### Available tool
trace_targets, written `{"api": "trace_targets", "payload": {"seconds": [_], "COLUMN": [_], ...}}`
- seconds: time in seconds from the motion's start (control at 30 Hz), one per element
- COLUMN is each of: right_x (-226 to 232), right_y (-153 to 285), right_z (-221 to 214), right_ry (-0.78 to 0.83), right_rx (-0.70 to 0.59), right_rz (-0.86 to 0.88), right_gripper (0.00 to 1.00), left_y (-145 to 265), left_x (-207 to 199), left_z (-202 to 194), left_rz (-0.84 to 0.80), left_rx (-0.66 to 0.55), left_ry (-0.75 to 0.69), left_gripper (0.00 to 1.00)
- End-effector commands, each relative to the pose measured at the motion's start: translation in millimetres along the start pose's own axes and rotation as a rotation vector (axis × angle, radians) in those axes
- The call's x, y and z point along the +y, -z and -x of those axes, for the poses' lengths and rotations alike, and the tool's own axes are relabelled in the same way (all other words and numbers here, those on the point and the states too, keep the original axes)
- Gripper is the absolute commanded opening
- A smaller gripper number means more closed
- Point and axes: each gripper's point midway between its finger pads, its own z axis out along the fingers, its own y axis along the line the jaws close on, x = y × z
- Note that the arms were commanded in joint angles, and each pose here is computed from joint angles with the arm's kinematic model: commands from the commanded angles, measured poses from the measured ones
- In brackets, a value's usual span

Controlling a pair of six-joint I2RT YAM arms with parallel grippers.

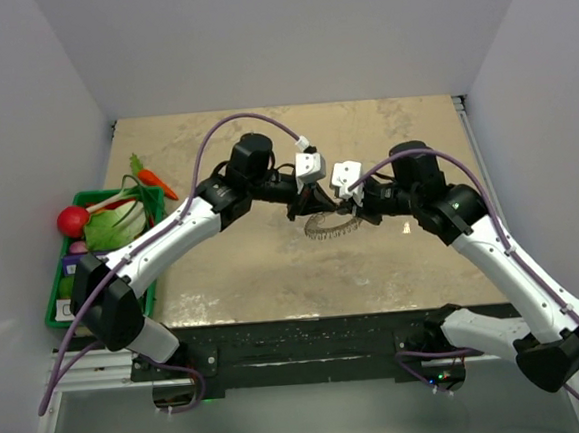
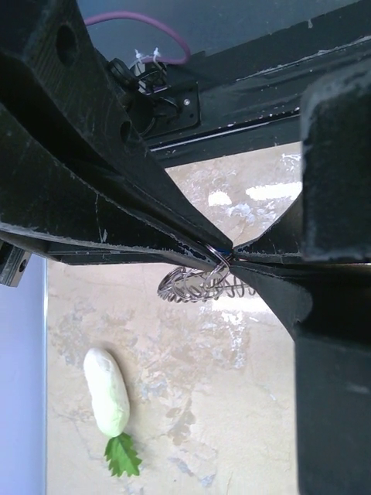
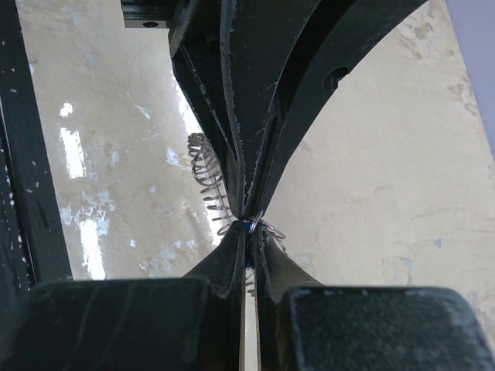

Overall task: Remove the keys from the keyring
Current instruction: Remove the key from the keyring.

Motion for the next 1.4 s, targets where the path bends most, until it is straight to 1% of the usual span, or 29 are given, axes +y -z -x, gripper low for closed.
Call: {"api": "trace_targets", "payload": {"seconds": [0.0,0.17,0.43,0.47,0.5,0.53,0.57,0.63,0.67,0.77,0.87,0.93,0.97,1.13,1.23,1.33,1.37], "right_x": [-55.4,-60.3,-54.2,-53.7,-54.0,-52.5,-51.3,-49.2,-48.8,-45.8,-40.5,-38.6,-38.4,-35.4,-35.3,-33.9,-33.5], "right_y": [26.2,36.1,31.1,30.1,30.5,30.0,29.5,27.7,27.9,24.7,22.3,20.5,20.7,21.2,24.1,26.7,29.3], "right_z": [22.3,15.0,15.6,15.3,15.1,15.8,16.6,16.4,16.2,14.1,12.9,13.9,14.0,20.3,24.9,27.9,29.7], "right_ry": [0.107,0.115,0.086,0.081,0.081,0.080,0.076,0.073,0.071,0.065,0.056,0.048,0.045,0.037,0.038,0.041,0.043], "right_rx": [0.018,0.086,0.071,0.071,0.071,0.066,0.060,0.057,0.055,0.055,0.047,0.040,0.038,0.011,-0.003,-0.010,-0.017], "right_rz": [-0.243,-0.273,-0.235,-0.234,-0.236,-0.230,-0.223,-0.211,-0.210,-0.195,-0.171,-0.161,-0.160,-0.146,-0.148,-0.147,-0.150], "right_gripper": [0.00,0.00,0.00,0.00,0.00,0.00,0.00,0.00,0.00,0.00,0.00,0.00,0.00,0.00,0.00,0.00,0.00], "left_y": [6.8,8.7,6.2,6.2,6.8,7.7,8.5,10.2,10.4,9.7,9.8,9.4,7.7,-6.9,-18.0,-26.2,-27.2], "left_x": [-39.2,-22.5,-8.9,-5.5,-2.7,-0.5,4.1,7.3,8.5,11.9,18.4,21.2,21.9,15.8,11.7,7.4,8.3], "left_z": [27.8,25.8,25.6,25.9,28.9,30.0,30.8,34.9,36.6,40.3,44.5,46.2,46.2,33.4,19.7,8.7,6.0], "left_rz": [-0.121,-0.015,0.047,0.069,0.084,0.098,0.124,0.144,0.149,0.156,0.180,0.185,0.182,0.157,0.155,0.147,0.153], "left_rx": [-0.052,-0.028,-0.027,-0.024,-0.029,-0.028,-0.026,-0.028,-0.030,-0.031,-0.031,-0.027,-0.025,0.011,0.053,0.090,0.100], "left_ry": [-0.043,-0.046,-0.011,-0.010,-0.016,-0.018,-0.020,-0.031,-0.035,-0.044,-0.057,-0.066,-0.067,-0.068,-0.074,-0.086,-0.083], "left_gripper": [0.00,0.00,0.00,0.02,0.20,0.27,0.39,0.48,0.55,0.65,0.73,0.75,0.79,0.82,0.81,0.76,0.69]}}
